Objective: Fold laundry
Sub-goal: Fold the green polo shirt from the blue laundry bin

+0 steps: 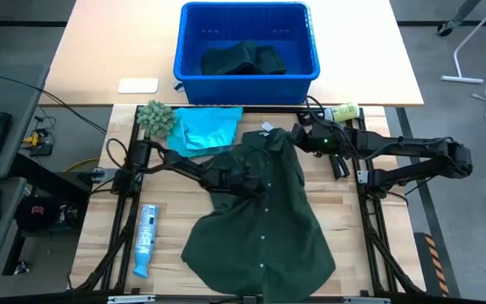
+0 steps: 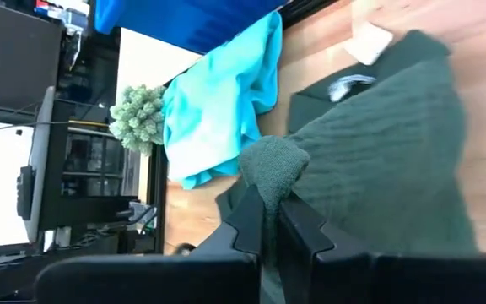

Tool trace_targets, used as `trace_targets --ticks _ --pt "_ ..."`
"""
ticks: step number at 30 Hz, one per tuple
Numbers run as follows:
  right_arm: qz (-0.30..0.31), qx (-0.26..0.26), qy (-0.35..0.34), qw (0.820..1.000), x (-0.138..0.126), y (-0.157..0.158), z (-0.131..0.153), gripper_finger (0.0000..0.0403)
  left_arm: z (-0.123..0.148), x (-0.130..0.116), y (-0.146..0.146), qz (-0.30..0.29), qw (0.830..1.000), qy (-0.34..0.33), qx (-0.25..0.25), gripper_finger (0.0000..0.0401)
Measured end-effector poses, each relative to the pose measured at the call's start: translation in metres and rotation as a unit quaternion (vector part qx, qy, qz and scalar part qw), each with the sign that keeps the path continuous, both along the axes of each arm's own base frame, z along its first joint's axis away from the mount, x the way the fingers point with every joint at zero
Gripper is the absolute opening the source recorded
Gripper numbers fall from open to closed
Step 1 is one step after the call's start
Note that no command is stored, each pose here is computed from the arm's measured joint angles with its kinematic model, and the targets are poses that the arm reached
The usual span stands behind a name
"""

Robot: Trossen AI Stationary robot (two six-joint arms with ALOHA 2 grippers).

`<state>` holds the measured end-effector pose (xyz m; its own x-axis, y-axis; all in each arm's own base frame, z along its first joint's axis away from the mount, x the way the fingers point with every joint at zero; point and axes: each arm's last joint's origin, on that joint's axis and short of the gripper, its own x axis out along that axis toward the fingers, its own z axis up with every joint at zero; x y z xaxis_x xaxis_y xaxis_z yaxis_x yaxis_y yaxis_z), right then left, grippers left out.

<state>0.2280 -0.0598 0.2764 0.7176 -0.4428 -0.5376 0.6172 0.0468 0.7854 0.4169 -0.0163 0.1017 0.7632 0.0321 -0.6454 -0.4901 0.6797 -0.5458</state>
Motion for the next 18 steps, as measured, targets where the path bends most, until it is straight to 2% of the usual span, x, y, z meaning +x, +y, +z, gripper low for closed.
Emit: trace_targets --ticks 3,8,15,18 --pt "0.007 -0.002 -0.001 1.000 0.000 0.000 0.002 0.0000 0.001 0.015 0.001 -0.019 1.000 -0.002 0.011 0.0179" --pt "0.015 -0.011 0.021 1.000 -0.001 -0.002 0.005 0.0000 0.004 0.031 0.008 -0.047 0.999 -0.006 -0.002 0.0174" --pt "0.030 -0.034 0.029 0.999 -0.003 -0.010 0.016 0.0000 0.013 0.038 0.033 -0.042 0.999 -0.017 0.012 0.0174" --pt "0.043 -0.048 0.028 0.998 -0.003 -0.012 0.023 0.0000 0.016 0.032 0.047 -0.063 0.998 0.007 -0.020 0.0174"
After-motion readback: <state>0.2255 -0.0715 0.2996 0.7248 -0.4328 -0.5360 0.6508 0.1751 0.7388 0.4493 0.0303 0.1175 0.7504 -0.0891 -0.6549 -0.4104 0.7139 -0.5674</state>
